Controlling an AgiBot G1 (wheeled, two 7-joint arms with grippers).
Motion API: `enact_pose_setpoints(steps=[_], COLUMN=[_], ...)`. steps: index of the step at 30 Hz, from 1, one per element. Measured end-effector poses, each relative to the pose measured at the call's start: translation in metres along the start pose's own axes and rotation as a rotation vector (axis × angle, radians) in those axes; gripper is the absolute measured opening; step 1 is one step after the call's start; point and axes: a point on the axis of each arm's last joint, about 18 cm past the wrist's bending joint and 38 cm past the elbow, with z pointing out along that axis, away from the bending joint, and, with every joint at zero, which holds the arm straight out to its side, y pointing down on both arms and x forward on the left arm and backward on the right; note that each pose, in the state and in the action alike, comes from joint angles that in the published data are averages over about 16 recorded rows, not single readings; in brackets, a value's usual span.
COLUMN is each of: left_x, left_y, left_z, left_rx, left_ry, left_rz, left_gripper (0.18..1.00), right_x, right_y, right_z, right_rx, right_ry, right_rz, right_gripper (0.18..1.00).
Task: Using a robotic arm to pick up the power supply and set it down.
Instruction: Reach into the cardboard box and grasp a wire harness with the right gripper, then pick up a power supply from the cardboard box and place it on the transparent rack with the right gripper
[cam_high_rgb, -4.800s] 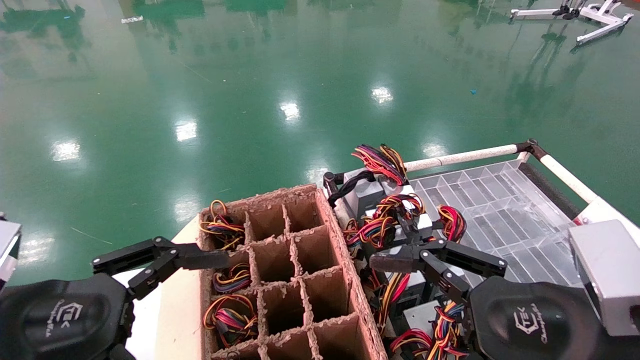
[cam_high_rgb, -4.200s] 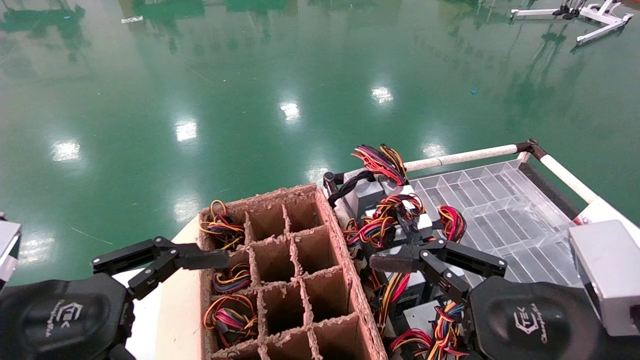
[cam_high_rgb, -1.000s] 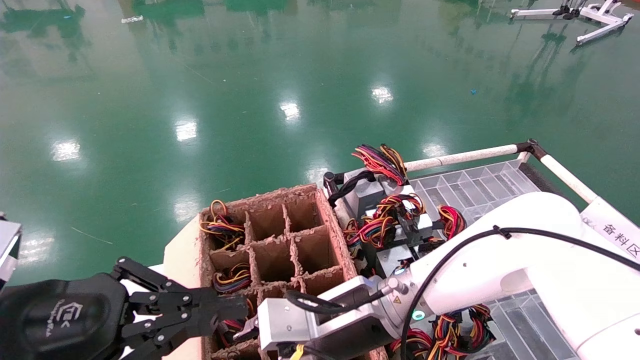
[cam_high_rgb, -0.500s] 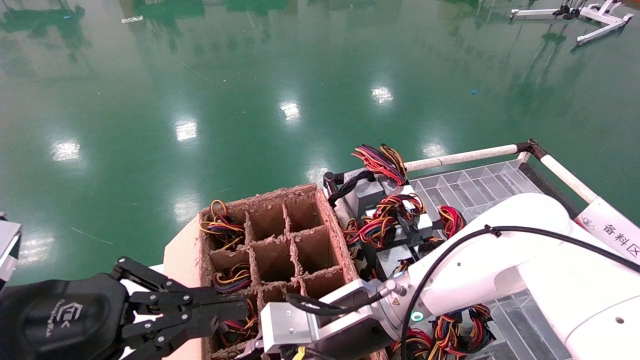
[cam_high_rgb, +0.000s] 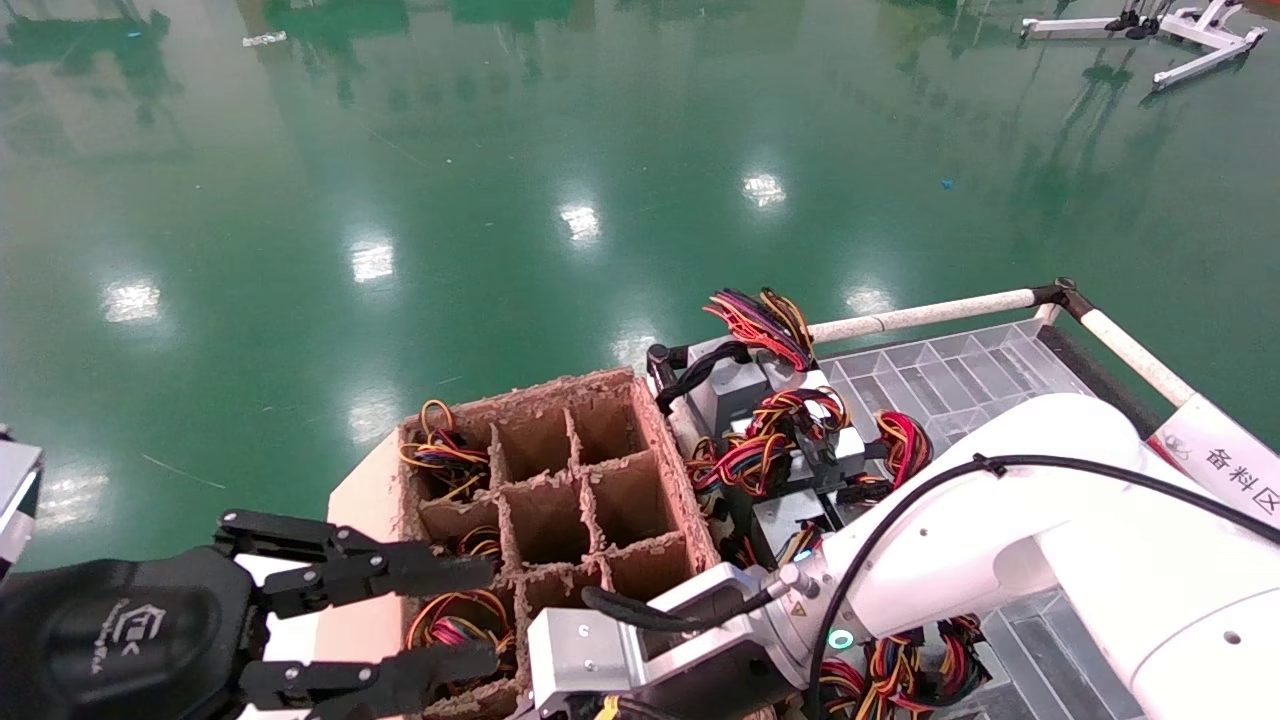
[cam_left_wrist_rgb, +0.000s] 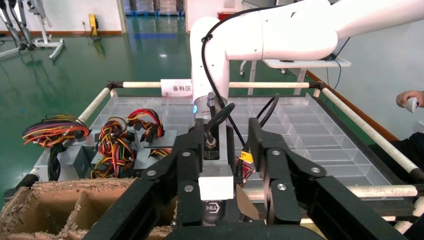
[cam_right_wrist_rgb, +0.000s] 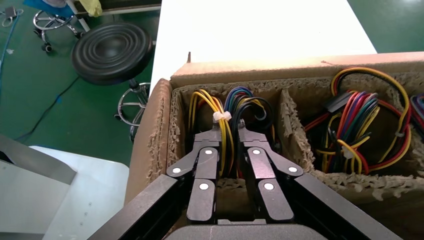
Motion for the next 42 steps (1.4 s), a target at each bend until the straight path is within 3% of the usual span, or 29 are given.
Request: enact_pose_setpoints(steps=[12,23,35,42], left_x=[0.000,0.000,0.000,0.000], left_y=[0.000,0.000,0.000,0.000], left_z=[0.000,0.000,0.000,0.000], left_rx=[0.000,0.000,0.000,0.000], left_ry=[0.000,0.000,0.000,0.000], left_rz=[0.000,0.000,0.000,0.000], left_gripper=[0.600,0.837,0.974,0.996], right_x=[-0.006,-0.011,-0.019,-0.019], right_y=[-0.001,-0.018,-0.043,-0.064], right_z=[-0.018,-0.072,-0.159,-0.214], right_rx=[0.115,0.291,0.437,0.496], right_ry=[0.019,0.102,0.249,0.354], right_rz=[0.084,0.131,0.103,0.050], right_gripper=[0.209,0.201,0.200,0.200])
